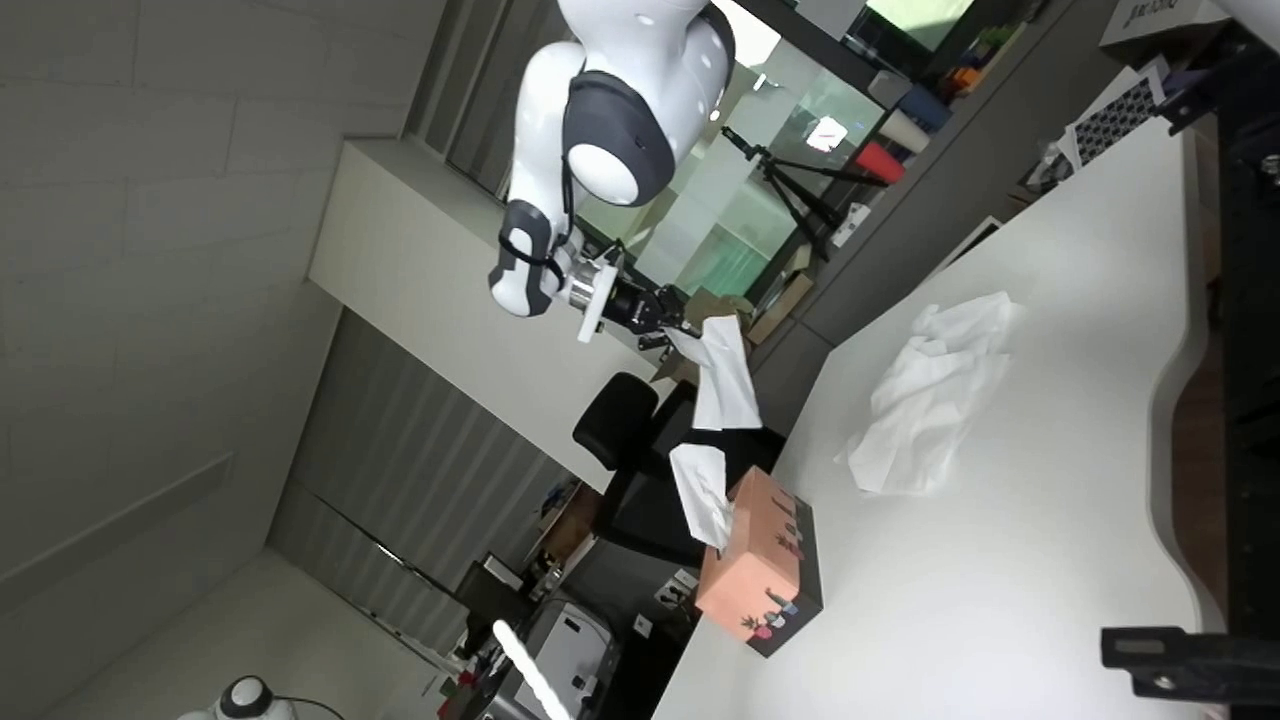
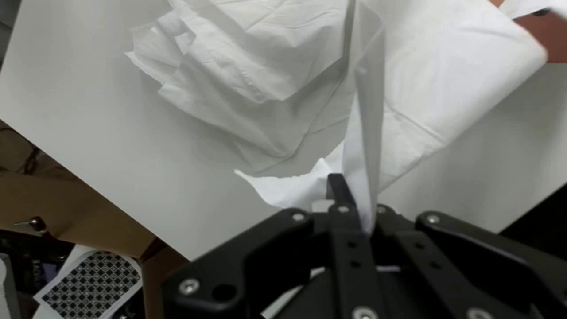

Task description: Pull out two tissues, one at a time out of the tissue box and place them on the table

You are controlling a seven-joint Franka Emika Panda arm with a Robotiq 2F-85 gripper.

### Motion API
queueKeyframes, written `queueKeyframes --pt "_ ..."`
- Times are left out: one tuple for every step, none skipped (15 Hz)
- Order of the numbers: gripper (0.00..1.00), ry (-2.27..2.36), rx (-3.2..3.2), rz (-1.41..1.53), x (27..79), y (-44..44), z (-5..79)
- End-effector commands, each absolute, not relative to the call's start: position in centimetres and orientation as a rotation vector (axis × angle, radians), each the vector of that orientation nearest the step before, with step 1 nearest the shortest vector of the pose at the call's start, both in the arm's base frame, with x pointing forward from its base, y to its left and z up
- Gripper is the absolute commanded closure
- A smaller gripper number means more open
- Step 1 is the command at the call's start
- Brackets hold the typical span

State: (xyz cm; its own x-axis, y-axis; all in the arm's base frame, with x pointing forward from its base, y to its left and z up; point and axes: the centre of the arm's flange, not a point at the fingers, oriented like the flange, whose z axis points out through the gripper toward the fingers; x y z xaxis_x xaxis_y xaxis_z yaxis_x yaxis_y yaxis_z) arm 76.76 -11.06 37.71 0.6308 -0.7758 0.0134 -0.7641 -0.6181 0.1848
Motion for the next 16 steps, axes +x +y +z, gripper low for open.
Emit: queueKeyframes --pt "1.0 -1.3 2.573 -0.3 75.1 -12.9 37.5" --pt "1.0 -1.288 2.541 -0.368 74.5 -13.4 37.1" --pt "1.0 -1.278 2.512 -0.426 74.0 -13.7 36.7" --pt "1.0 -1.252 2.483 -0.497 73.4 -14.0 36.2" --pt "1.0 -1.211 2.466 -0.578 72.9 -14.1 35.6" --pt "1.0 -1.159 2.464 -0.654 72.5 -14.3 34.8" --pt "1.0 -1.118 2.451 -0.725 72.2 -14.4 34.1" --pt "1.0 -1.07 2.45 -0.798 72.0 -14.6 33.2" --pt "1.0 -1.026 2.447 -0.87 71.9 -14.7 32.4" --pt "1.0 -0.994 2.431 -0.926 71.9 -14.7 31.4" --pt "1.0 -0.961 2.431 -0.97 71.7 -14.5 30.5" --pt "1.0 -0.921 2.443 -1.011 71.9 -14.1 29.4" --pt "1.0 -0.877 2.467 -1.046 72.1 -13.9 28.2" --pt "1.0 -0.84 2.485 -1.096 72.6 -13.6 26.8" --pt "1.0 -0.805 2.488 -1.129 73.1 -13.5 25.3" --pt "1.0 -0.787 2.48 -1.152 73.4 -13.4 23.8"
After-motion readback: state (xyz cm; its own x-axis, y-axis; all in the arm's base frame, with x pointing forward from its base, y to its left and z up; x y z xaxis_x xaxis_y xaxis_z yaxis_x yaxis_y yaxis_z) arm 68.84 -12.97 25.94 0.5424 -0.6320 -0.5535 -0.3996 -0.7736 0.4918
